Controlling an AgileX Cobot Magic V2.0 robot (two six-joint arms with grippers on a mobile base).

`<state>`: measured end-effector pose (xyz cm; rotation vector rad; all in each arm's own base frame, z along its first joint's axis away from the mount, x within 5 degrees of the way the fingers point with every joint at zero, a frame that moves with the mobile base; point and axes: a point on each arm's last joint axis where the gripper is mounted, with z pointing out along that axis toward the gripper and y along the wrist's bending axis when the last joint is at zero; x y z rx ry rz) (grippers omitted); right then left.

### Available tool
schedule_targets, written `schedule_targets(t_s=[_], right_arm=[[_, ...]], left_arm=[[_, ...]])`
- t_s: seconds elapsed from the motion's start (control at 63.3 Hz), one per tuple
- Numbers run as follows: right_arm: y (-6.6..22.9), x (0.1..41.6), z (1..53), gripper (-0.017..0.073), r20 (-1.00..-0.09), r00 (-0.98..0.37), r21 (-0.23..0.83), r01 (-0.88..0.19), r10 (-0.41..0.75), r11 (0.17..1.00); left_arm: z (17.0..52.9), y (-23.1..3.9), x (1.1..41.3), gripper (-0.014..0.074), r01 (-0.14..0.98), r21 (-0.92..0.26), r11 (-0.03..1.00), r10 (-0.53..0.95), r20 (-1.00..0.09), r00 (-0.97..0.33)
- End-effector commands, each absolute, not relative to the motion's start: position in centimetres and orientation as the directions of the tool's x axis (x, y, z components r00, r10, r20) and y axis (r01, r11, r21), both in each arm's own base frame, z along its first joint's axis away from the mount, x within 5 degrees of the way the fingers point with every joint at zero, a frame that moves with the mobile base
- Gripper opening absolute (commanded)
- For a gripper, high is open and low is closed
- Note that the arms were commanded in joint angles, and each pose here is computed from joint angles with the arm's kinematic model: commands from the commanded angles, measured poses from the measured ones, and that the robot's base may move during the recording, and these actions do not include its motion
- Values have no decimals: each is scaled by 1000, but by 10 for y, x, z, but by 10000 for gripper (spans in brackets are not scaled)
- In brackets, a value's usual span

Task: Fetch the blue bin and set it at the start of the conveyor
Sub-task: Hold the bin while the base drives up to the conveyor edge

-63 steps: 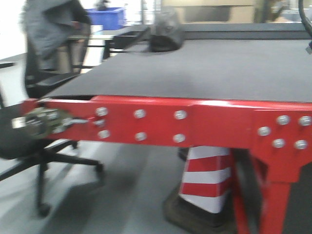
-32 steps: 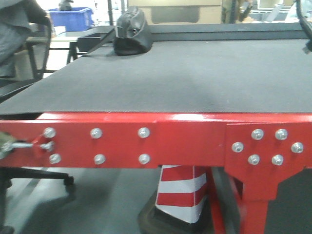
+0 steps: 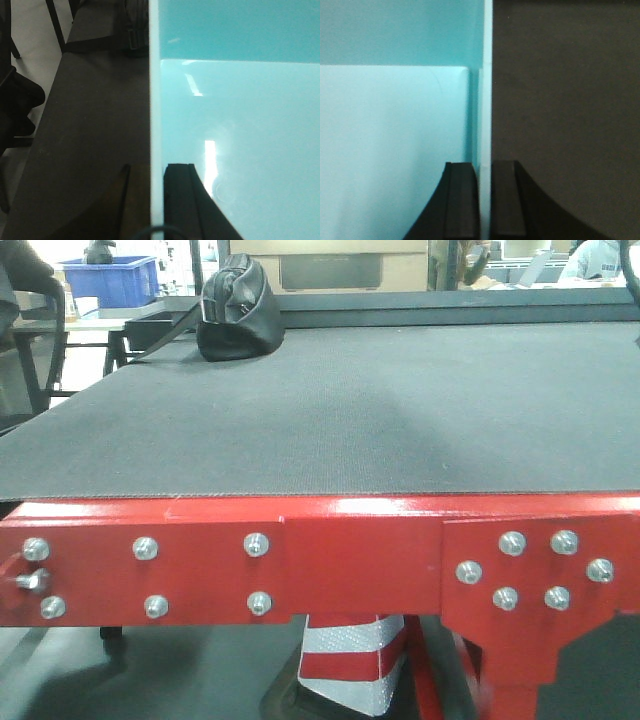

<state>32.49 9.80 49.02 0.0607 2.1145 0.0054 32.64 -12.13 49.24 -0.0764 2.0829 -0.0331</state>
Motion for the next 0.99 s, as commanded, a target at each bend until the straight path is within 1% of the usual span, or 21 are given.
schedule_targets(t_s=[0.0,0.979], right_arm=[[95,323,498,-163,-878,-477,16,42,34,999],[96,324,498,-163,-881,-472,18,39,34,999]], left_arm=[[502,-119,323,-111,-31,-53,998,-61,-898,-436],[502,-119,323,-111,-31,-53,998,-61,-898,-436]])
